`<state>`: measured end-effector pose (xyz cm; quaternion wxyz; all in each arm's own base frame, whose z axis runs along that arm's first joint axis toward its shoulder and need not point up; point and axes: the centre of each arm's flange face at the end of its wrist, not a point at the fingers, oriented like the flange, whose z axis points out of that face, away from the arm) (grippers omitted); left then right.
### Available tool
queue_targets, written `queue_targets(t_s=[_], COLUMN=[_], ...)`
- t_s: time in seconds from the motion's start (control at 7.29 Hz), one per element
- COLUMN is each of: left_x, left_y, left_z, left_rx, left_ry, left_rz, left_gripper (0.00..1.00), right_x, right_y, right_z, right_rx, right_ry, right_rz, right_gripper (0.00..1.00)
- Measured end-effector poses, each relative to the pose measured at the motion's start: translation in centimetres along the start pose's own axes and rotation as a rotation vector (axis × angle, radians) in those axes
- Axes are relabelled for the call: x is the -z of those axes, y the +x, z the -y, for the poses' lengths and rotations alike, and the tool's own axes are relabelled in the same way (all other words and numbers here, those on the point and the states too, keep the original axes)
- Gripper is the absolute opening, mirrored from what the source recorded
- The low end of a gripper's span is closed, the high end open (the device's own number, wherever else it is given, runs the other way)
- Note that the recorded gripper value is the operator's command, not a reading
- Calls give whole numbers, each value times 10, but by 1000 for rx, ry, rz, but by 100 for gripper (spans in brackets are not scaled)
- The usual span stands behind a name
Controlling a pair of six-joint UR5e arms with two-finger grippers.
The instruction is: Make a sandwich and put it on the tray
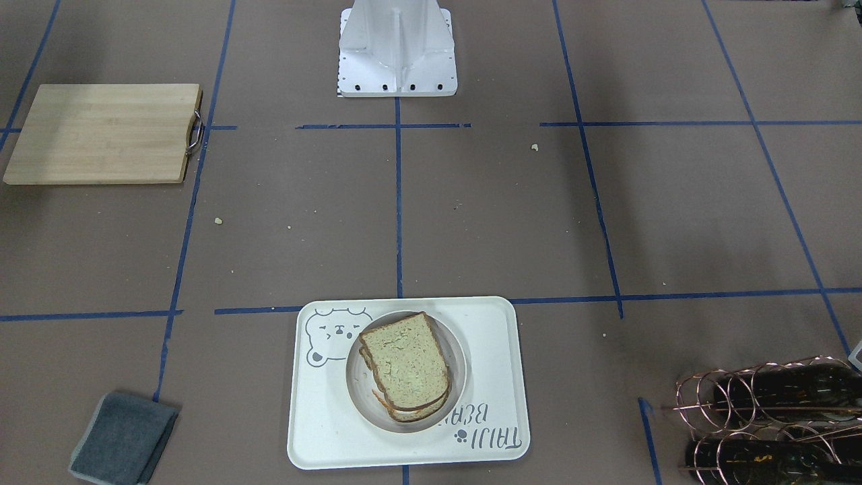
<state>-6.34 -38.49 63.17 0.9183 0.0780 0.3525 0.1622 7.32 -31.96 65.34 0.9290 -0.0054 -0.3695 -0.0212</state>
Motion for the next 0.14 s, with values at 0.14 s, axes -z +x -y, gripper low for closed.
queue_targets(t_s=[0.14], left_x=[0], left_y=[0], left_z=[0], left_rx=[-1], left_ry=[1], left_rz=[0], left_gripper=[100], right_x=[0], right_y=[0], right_z=[0], right_rx=[1], right_ry=[-1], right_rz=[-1], right_gripper=[100])
